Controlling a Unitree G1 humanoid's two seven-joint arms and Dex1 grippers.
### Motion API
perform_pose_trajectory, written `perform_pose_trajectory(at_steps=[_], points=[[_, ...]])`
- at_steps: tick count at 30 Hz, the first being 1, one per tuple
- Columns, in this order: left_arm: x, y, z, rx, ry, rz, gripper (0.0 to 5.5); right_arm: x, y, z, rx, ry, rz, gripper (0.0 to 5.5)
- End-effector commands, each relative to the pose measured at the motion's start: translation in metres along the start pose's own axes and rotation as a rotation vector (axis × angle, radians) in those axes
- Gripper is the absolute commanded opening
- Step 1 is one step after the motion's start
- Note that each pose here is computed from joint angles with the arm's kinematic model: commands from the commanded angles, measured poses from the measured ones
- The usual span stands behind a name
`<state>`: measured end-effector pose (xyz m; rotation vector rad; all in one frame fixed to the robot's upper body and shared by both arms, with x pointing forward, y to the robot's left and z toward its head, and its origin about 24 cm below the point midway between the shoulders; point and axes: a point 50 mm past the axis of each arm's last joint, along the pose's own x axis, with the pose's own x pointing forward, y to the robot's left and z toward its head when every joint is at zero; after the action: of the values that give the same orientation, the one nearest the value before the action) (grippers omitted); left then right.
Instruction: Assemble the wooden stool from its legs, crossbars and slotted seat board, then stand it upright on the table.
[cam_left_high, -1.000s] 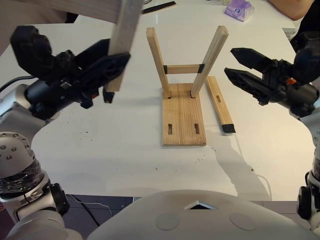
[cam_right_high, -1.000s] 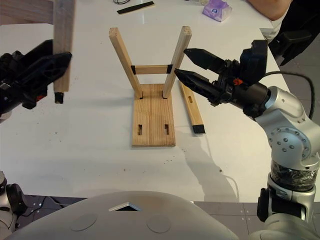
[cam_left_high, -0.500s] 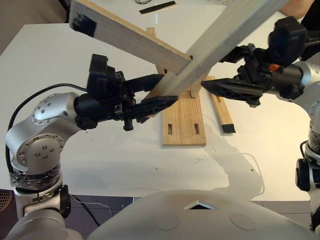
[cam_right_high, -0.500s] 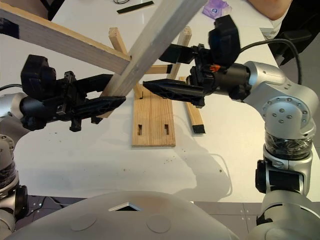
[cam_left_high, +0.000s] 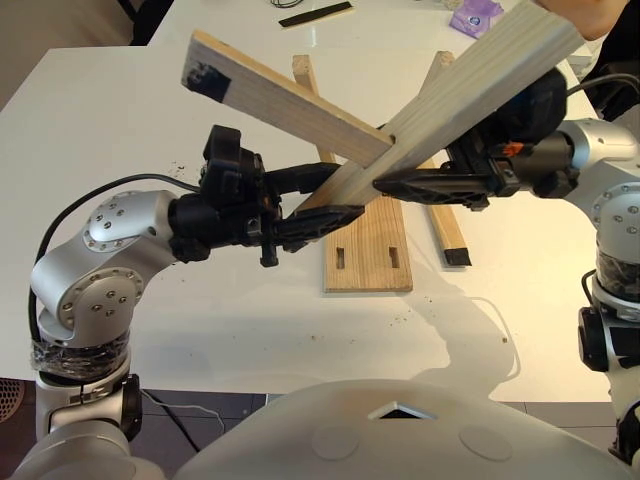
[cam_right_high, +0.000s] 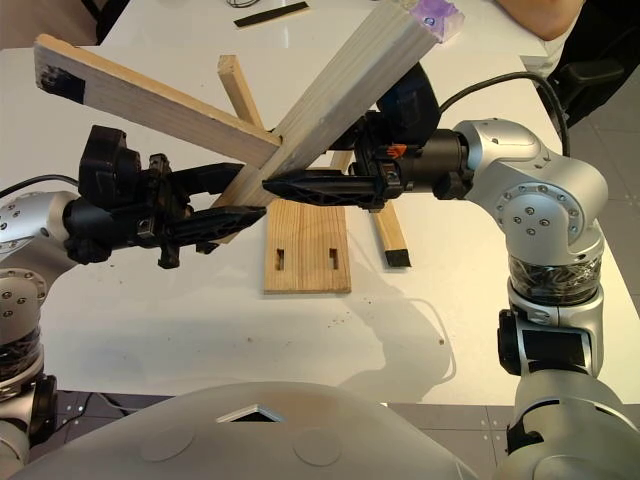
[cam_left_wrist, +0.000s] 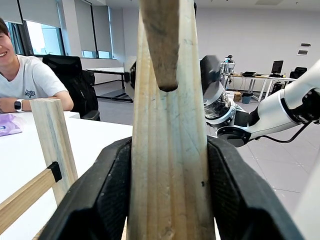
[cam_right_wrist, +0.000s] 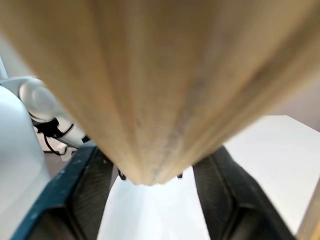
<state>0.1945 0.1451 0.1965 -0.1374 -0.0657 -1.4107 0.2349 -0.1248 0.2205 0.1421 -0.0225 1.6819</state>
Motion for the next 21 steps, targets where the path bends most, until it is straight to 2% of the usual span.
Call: perform_pose_trajectory(at_steps=[1,5,6,13,17,21], points=[[-0.002,0.003,0.0,0.009,0.013,0.026,2.02,0.0,0.001,0.0,-0.03,0.041,0.002,2.08],[-0.002,0.005,-0.006,-0.024,0.049,0.063,2.02,0.0,0.003,-0.001,-0.043,0.039,0.0,2.07],[-0.001,0.007,-0.008,-0.037,0.065,0.075,2.38,0.0,0.003,0.0,-0.049,0.033,-0.007,2.07],[-0.008,0.021,-0.028,-0.094,0.124,0.148,3.34,-0.011,-0.009,0.005,-0.091,0.016,-0.104,2.03],[-0.028,0.024,-0.056,-0.163,0.174,0.204,3.37,-0.018,-0.009,0.005,-0.101,0.036,-0.123,2.03],[-0.053,0.028,-0.07,-0.186,0.184,0.31,3.37,-0.041,-0.005,0.004,-0.103,0.118,-0.186,2.03]])
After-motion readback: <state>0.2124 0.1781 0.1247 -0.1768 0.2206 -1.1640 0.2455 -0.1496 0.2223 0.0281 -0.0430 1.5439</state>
